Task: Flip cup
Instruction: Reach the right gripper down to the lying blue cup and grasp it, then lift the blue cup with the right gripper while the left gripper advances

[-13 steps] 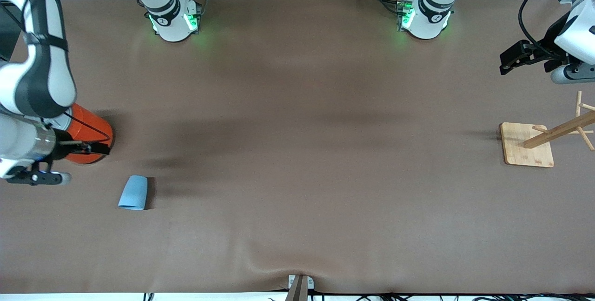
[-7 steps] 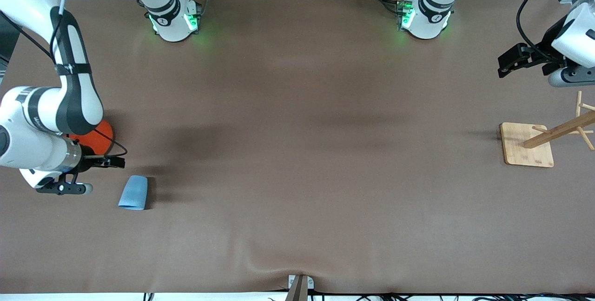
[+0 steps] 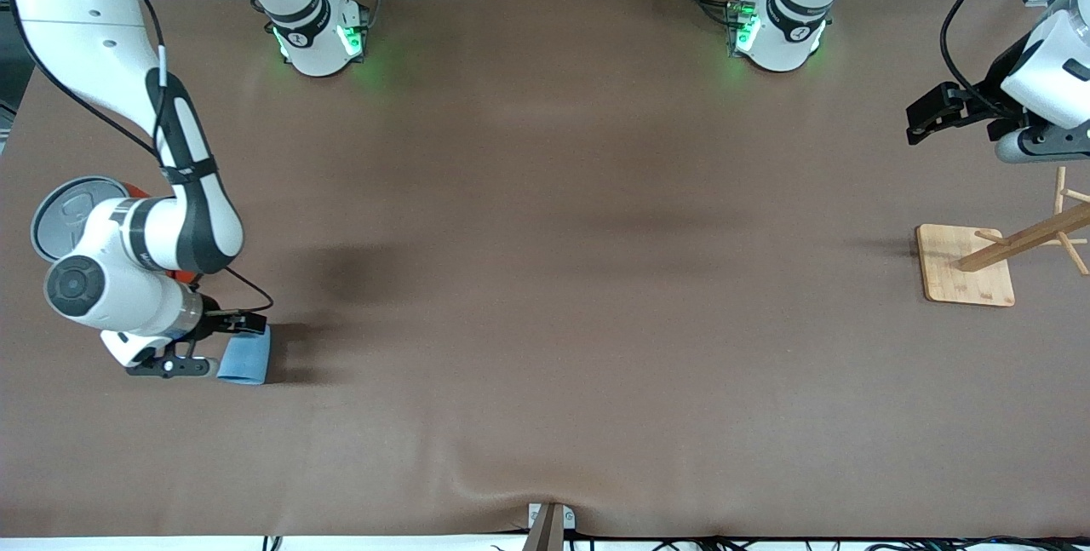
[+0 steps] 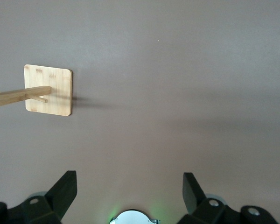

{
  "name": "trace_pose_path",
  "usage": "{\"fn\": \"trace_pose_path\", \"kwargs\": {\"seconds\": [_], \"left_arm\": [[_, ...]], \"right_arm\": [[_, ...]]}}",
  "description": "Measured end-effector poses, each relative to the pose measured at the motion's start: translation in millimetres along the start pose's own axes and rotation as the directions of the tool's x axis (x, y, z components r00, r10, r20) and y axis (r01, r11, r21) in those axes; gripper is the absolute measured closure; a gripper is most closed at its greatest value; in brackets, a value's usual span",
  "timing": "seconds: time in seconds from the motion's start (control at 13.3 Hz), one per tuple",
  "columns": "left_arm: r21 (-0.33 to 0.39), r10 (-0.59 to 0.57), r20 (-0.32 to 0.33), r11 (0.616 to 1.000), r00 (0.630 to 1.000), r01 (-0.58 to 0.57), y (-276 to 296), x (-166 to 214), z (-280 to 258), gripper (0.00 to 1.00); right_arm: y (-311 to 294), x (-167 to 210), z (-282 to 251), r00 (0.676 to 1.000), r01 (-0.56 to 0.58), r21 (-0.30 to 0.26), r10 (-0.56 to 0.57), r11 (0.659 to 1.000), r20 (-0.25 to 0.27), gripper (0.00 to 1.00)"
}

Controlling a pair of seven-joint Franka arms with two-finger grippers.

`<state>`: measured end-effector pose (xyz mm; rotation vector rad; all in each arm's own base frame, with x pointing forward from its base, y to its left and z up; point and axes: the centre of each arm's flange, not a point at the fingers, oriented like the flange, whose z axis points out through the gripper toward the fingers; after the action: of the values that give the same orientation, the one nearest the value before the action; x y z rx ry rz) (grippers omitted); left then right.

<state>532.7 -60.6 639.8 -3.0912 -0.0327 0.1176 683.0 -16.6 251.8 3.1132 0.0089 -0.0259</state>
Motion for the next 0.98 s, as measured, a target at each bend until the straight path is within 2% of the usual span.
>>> {"fn": "trace_pose_path", "kwargs": {"seconds": [0.45, 0.98], "left_arm": [[0.0, -0.001, 0.002, 1.0, 1.0, 0.001, -1, 1, 1, 0.0], [-0.006, -0.063, 0.003, 0.998, 0.998, 0.063, -37, 4, 1, 0.0]], "right_arm": [[4, 8, 10, 0.997, -0.005, -0.007, 0.004, 1.0, -0.073, 0.0], [12, 11, 30, 0.995, -0.015, -0.012, 0.014, 1.0, -0.098, 0.0]]}}
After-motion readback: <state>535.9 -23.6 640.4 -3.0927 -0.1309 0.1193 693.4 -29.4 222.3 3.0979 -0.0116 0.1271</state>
